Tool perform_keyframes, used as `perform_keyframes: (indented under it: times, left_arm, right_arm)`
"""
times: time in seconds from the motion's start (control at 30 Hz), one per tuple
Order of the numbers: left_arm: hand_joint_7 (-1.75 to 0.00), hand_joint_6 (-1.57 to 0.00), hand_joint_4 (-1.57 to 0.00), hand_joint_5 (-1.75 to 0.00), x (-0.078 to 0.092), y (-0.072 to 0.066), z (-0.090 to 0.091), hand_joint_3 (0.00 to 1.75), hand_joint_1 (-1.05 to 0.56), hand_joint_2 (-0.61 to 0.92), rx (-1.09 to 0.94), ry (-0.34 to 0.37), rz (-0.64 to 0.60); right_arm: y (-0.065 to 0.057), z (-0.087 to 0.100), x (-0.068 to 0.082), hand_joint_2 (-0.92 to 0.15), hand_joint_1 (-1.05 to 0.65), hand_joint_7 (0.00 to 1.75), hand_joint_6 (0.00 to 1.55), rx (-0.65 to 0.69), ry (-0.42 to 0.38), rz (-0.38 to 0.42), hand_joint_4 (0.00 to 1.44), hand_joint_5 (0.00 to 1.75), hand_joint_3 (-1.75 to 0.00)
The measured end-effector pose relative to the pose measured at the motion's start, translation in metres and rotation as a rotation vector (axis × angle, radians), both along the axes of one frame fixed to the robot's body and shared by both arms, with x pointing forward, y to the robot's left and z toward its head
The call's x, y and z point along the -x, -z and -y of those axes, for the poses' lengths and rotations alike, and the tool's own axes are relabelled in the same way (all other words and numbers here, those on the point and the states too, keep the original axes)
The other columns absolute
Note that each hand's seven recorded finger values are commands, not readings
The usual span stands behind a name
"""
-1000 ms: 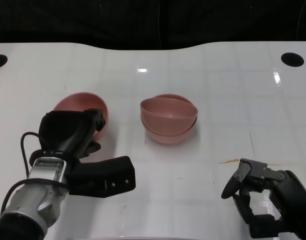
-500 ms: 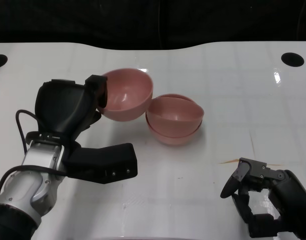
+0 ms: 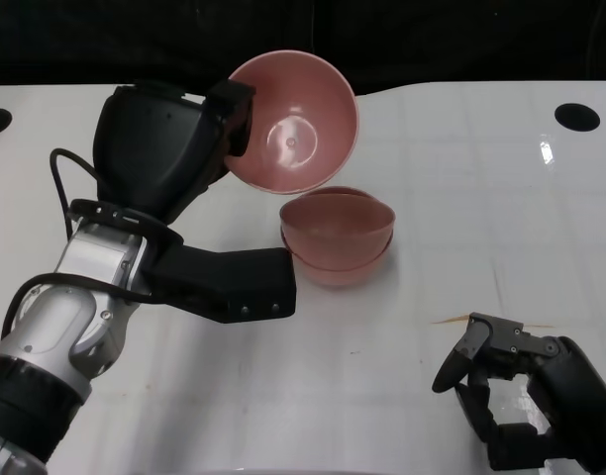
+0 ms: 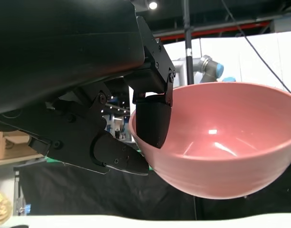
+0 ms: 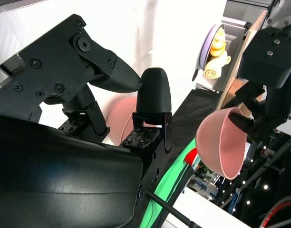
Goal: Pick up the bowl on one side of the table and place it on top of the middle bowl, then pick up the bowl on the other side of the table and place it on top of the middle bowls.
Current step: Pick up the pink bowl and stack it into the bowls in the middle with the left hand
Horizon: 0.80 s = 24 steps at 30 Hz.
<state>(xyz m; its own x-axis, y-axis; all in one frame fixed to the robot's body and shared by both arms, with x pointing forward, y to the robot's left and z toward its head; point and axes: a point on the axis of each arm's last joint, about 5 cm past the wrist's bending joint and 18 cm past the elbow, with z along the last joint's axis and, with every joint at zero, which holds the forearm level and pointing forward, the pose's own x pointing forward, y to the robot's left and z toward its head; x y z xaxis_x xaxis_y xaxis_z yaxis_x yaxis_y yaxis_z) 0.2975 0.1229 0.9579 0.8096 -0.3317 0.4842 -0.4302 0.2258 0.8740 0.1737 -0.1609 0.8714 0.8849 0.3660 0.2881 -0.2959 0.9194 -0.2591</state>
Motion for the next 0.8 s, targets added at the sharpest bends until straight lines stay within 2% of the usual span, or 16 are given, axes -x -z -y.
perform_keyframes:
  times: [0.13,0.27,0.33,0.4,0.43,0.5,0.53,0.57,0.6,0.67,0.7,0.73,0.8]
  left_arm:
    - [-1.73,-0.67,-0.91,-1.75,0.0,0.001,0.001,0.05,-0.25,0.86,0.002,0.028,-0.007]
    - [-1.73,-0.66,-0.93,-1.75,-0.004,-0.001,0.007,0.07,-0.26,0.88,0.001,0.049,-0.025]
    - [-1.61,-0.71,-0.92,-1.75,-0.006,-0.003,0.011,0.06,-0.28,0.88,-0.005,0.058,-0.047]
    - [-1.59,-0.73,-0.92,-1.75,-0.008,-0.005,0.015,0.05,-0.28,0.88,-0.005,0.07,-0.064]
    - [-1.48,-0.76,-0.93,-1.75,-0.009,-0.004,0.018,0.04,-0.28,0.86,-0.001,0.08,-0.071]
    - [-1.4,-0.76,-0.93,-1.75,-0.01,-0.002,0.023,0.03,-0.26,0.85,-0.001,0.097,-0.094]
    - [-1.27,-0.81,-0.92,-1.75,-0.01,0.0,0.025,0.02,-0.26,0.84,-0.006,0.104,-0.112]
    - [-0.99,-0.9,-0.93,-1.75,-0.01,0.002,0.027,0.01,-0.29,0.81,-0.008,0.109,-0.131]
    - [-0.62,-1.04,-0.92,-1.75,-0.011,0.004,0.029,0.01,-0.33,0.79,-0.01,0.112,-0.151]
    - [-0.37,-1.12,-0.92,-1.75,-0.011,0.008,0.033,0.02,-0.32,0.81,-0.003,0.115,-0.194]
    - [-0.34,-1.13,-0.91,-1.75,-0.011,0.011,0.035,0.02,-0.32,0.82,0.007,0.115,-0.215]
    - [-0.54,-1.08,-0.91,-1.75,-0.012,0.014,0.037,0.02,-0.29,0.84,0.015,0.114,-0.236]
    - [-0.75,-0.98,-0.9,-1.75,-0.012,0.019,0.04,0.02,-0.29,0.87,0.014,0.115,-0.279]
  right_arm:
    - [0.0,-0.001,0.0,-0.42,-0.22,1.48,0.78,-0.003,0.003,0.001,0.89,1.75,-1.31]
    - [0.0,-0.001,0.0,-0.42,-0.22,1.48,0.78,-0.003,0.003,0.002,0.89,1.75,-1.31]
    - [0.0,-0.001,0.0,-0.42,-0.23,1.48,0.78,-0.002,0.003,0.002,0.89,1.75,-1.31]
    - [0.0,-0.001,0.0,-0.42,-0.23,1.49,0.78,-0.002,0.003,0.002,0.89,1.75,-1.3]
    - [0.0,-0.001,0.0,-0.43,-0.23,1.49,0.78,-0.002,0.003,0.002,0.89,1.75,-1.3]
    - [0.0,-0.002,0.0,-0.43,-0.22,1.49,0.78,-0.003,0.003,0.002,0.89,1.75,-1.3]
    - [0.0,-0.002,0.0,-0.43,-0.22,1.49,0.78,-0.004,0.002,0.003,0.89,1.75,-1.3]
    - [0.0,-0.002,0.0,-0.43,-0.21,1.49,0.78,-0.005,0.002,0.002,0.89,1.75,-1.3]
    - [0.0,-0.003,0.001,-0.43,-0.21,1.49,0.78,-0.003,0.001,0.002,0.89,1.75,-1.3]
    - [0.0,-0.003,0.001,-0.42,-0.22,1.49,0.78,0.008,-0.002,0.003,0.89,1.75,-1.31]
    - [0.0,-0.004,0.001,-0.42,-0.22,1.49,0.78,0.01,-0.003,0.001,0.89,1.75,-1.31]
    - [0.0,-0.004,0.001,-0.42,-0.22,1.49,0.78,0.012,-0.002,-0.003,0.88,1.75,-1.31]
    - [0.0,-0.004,0.001,-0.42,-0.22,1.49,0.78,0.017,-0.003,-0.005,0.88,1.75,-1.31]
